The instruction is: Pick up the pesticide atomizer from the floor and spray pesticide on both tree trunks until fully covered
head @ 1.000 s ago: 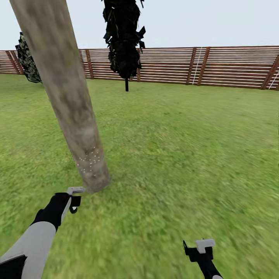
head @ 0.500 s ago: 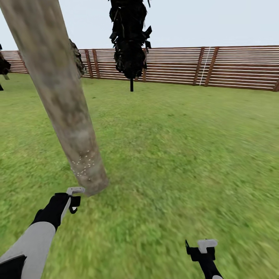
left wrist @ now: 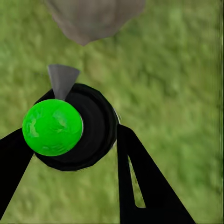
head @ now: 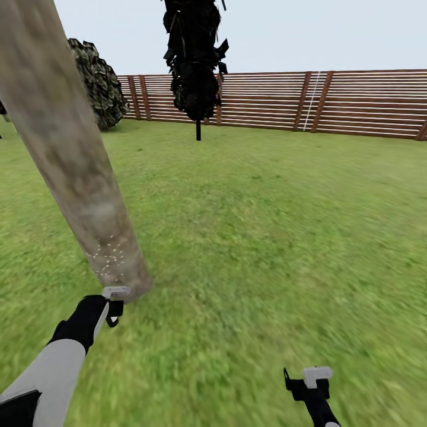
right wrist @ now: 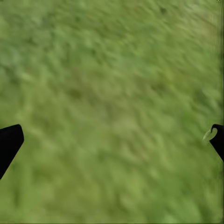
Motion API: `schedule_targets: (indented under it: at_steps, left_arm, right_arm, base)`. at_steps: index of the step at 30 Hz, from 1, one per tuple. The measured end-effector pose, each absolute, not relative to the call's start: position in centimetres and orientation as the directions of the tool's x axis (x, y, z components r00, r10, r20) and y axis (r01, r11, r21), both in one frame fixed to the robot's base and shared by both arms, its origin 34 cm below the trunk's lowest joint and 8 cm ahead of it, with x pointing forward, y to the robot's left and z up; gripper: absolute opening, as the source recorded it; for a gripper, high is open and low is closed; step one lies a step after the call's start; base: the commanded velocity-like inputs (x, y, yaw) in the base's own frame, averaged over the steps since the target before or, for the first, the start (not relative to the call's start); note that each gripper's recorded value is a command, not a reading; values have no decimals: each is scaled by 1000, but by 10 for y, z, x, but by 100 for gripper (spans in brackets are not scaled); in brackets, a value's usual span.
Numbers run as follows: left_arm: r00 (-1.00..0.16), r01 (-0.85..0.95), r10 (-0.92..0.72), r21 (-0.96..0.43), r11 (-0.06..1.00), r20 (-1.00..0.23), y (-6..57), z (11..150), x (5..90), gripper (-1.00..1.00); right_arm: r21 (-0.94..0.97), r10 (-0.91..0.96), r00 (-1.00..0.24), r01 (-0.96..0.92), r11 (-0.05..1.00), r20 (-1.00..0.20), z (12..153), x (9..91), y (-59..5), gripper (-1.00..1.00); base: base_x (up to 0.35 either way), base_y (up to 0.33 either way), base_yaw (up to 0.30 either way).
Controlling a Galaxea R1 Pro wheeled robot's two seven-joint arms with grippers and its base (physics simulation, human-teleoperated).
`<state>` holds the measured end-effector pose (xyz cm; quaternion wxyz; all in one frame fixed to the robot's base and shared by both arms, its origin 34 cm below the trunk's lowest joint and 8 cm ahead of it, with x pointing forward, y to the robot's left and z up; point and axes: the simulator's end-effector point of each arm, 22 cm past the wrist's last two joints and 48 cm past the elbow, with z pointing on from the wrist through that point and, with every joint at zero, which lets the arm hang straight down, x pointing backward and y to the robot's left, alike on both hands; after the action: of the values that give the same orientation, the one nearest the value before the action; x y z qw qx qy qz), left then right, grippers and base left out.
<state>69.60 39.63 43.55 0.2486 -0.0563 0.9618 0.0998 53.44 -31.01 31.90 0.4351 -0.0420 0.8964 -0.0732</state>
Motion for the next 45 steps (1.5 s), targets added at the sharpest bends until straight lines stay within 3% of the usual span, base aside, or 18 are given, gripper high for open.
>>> schedule_targets:
  at_steps: [19, 40, 45]
  left_arm:
    - [-871, -156, -56, 166, 974, -488, 396, 435, 696, -100]
    - [-870, -153, -51, 170, 973, -491, 396, 437, 697, -100]
    - [-871, -153, -52, 169, 974, -489, 395, 436, 697, -100]
  right_arm:
    - [-167, -139, -618, -12, 986, -774, 319, 534, -310, 100]
    - [-168, -139, -618, -12, 986, -773, 319, 534, -310, 100]
    - [-168, -139, -618, -13, 986, -774, 319, 534, -310, 100]
  base:
    - [237, -192, 231]
    - [36, -274, 10]
    - [96, -278, 213]
